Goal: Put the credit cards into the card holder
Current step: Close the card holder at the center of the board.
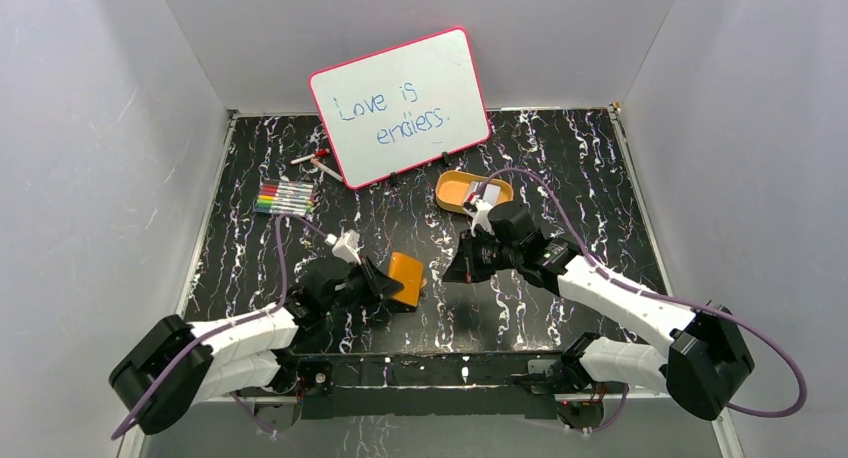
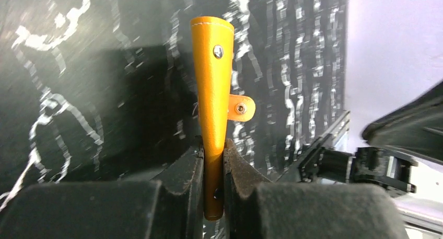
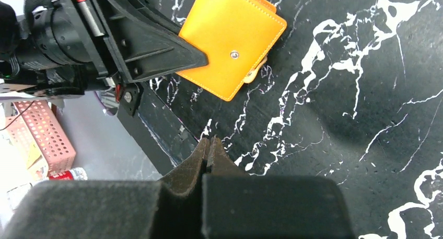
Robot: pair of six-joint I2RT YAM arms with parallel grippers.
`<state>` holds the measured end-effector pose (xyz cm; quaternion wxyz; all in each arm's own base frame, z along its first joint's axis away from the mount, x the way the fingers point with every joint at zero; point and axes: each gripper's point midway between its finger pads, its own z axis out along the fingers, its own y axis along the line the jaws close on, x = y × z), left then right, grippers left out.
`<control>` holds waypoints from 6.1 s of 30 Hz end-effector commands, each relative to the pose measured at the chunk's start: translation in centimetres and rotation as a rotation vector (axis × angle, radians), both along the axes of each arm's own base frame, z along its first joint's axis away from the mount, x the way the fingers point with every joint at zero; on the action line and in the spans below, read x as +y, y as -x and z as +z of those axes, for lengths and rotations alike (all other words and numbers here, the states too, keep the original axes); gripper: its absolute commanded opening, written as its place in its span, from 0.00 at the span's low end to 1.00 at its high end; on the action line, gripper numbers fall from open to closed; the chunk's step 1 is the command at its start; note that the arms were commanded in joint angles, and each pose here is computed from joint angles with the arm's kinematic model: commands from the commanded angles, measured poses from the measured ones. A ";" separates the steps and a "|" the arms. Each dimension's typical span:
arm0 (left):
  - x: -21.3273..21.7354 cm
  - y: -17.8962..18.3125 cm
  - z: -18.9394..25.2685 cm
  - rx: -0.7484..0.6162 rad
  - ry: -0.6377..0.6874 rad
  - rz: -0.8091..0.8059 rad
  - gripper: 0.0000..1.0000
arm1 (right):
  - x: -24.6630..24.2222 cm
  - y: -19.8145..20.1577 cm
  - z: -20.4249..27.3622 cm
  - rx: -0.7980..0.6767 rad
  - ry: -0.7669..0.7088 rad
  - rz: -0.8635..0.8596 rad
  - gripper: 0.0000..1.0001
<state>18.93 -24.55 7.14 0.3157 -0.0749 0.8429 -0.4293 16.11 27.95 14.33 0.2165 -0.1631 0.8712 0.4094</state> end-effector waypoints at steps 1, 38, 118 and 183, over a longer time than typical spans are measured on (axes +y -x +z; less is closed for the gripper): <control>-0.1 -1.0 0.0 -0.011 0.060 0.063 0.00 | 0.2 0.1 -1.9 0.020 0.014 0.017 0.00; 1.6 -1.0 -8.5 0.126 -0.207 0.386 0.00 | 4.9 -8.8 -2.6 -0.013 0.090 -0.196 0.80; 1.9 -0.9 -9.1 0.138 -0.219 0.408 0.00 | 3.7 -7.2 -6.4 0.078 0.268 -0.116 0.00; 2.4 -0.4 -10.6 0.166 -0.269 0.405 0.00 | 5.6 -7.3 -8.7 0.097 0.262 0.040 0.00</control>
